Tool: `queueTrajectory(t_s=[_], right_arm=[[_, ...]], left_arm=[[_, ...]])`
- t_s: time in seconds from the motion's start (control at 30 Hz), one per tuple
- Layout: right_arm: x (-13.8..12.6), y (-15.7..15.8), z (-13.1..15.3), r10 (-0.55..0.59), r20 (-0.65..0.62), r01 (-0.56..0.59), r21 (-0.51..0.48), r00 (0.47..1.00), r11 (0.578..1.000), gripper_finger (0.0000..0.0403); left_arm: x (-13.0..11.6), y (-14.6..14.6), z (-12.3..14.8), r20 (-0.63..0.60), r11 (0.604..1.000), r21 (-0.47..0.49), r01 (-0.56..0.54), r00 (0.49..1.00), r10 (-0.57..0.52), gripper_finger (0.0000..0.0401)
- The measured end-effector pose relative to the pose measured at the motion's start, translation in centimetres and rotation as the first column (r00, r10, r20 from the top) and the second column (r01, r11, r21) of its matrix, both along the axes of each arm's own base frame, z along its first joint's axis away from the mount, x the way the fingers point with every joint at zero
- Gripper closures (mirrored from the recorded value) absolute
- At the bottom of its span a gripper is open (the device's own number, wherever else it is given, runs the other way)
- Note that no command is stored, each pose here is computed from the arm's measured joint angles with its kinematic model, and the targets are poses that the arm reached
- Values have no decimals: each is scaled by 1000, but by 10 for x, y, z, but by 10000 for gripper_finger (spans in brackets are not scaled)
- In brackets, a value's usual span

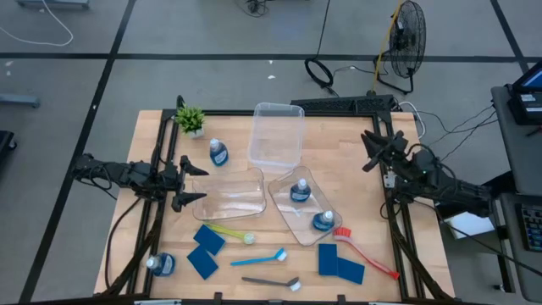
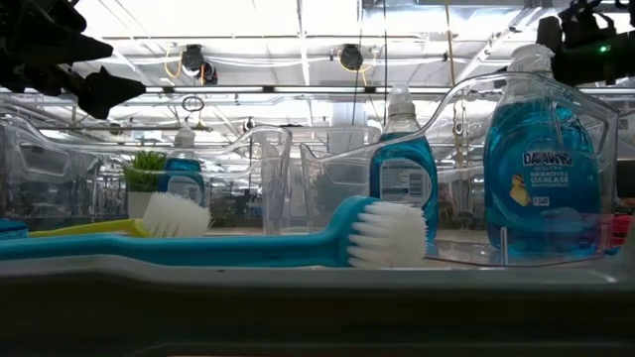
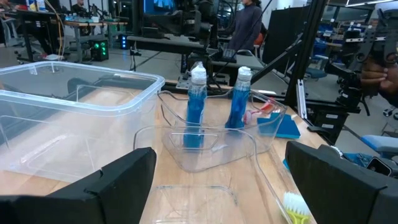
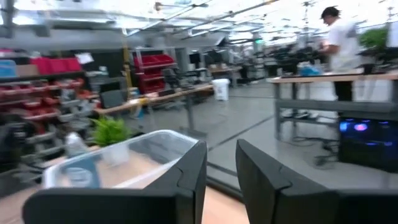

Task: Pick & Place Kitchen Sink Supplies
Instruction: Put the blue soap dispenser into the right transparent bin

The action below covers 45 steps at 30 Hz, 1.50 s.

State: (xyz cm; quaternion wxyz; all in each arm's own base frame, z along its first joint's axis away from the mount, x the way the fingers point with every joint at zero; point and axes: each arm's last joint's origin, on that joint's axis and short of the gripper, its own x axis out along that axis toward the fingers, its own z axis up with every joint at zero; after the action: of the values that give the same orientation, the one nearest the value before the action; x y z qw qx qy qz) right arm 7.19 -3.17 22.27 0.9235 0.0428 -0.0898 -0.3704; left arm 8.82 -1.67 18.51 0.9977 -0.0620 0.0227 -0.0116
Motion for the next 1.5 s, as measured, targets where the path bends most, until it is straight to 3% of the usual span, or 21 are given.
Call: queueTrajectory(t_s=[0.63, 0.9, 1.1, 1.27, 1.5], right_arm=[[16, 1, -38, 155, -45, -156, -11, 987, 988, 330], [11, -7, -32, 50, -68, -55, -59, 996, 997, 330], [6, -18, -34, -74, -79, 71, -38, 994, 997, 330], [4, -22, -37, -24, -86, 23, -11, 996, 1000, 330], [2, -24, -33, -19, -75, 14, -67, 997, 998, 330]], left_arm=[[0, 0, 0, 0, 1000, 0, 0, 1000, 0, 40], [0, 0, 0, 0, 1000, 0, 0, 1000, 0, 40], [0, 0, 0, 0, 1000, 0, 0, 1000, 0, 40], [0, 0, 0, 0, 1000, 0, 0, 1000, 0, 40], [0, 0, 0, 0, 1000, 0, 0, 1000, 0, 40]])
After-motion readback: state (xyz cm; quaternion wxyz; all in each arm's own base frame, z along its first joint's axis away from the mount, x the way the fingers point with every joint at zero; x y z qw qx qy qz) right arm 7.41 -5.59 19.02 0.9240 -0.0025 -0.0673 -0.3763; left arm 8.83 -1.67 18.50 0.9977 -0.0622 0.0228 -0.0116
